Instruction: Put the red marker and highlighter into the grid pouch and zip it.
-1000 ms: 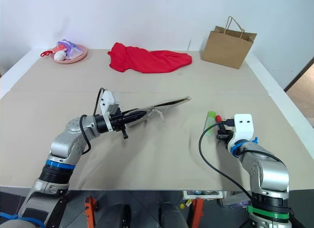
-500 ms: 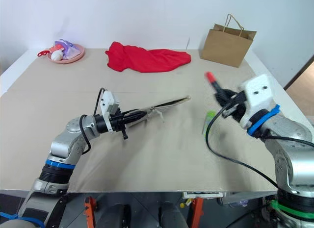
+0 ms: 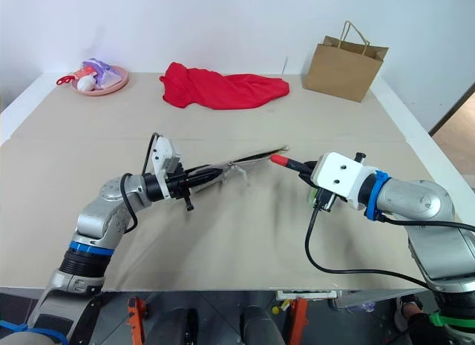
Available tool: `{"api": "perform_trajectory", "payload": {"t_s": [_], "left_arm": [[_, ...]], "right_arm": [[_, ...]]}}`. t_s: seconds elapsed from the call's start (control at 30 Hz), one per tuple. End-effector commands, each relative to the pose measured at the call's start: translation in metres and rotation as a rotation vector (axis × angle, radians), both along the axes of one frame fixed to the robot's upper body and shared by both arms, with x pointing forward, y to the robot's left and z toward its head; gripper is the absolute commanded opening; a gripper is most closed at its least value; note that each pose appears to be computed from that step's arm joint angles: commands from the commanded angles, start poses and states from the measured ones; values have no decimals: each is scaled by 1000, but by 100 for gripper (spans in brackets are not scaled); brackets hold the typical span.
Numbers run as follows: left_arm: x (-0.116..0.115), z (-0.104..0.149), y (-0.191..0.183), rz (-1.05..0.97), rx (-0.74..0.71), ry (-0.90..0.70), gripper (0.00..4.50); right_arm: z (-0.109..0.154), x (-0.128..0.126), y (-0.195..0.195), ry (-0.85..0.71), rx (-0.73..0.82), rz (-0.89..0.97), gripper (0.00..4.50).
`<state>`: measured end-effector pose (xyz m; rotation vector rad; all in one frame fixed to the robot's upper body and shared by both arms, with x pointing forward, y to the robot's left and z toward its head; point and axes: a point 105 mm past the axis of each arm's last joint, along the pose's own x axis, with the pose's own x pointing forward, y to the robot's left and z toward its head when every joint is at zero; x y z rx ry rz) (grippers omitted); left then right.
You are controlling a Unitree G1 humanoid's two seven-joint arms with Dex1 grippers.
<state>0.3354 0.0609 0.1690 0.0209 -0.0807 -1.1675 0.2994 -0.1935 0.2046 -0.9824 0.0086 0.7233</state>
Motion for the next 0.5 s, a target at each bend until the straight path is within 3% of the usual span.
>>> {"api": "perform_trajectory", "payload": {"t_s": [0.03,0.5], "left_arm": [[-2,9,-2,-19,1,-46,0],[-7,0,-3,-55,59,-67,0]], "right_arm": [[6,0,3,-35,-28,26,56],[2,3,2,-36,-53,35,56]]}}
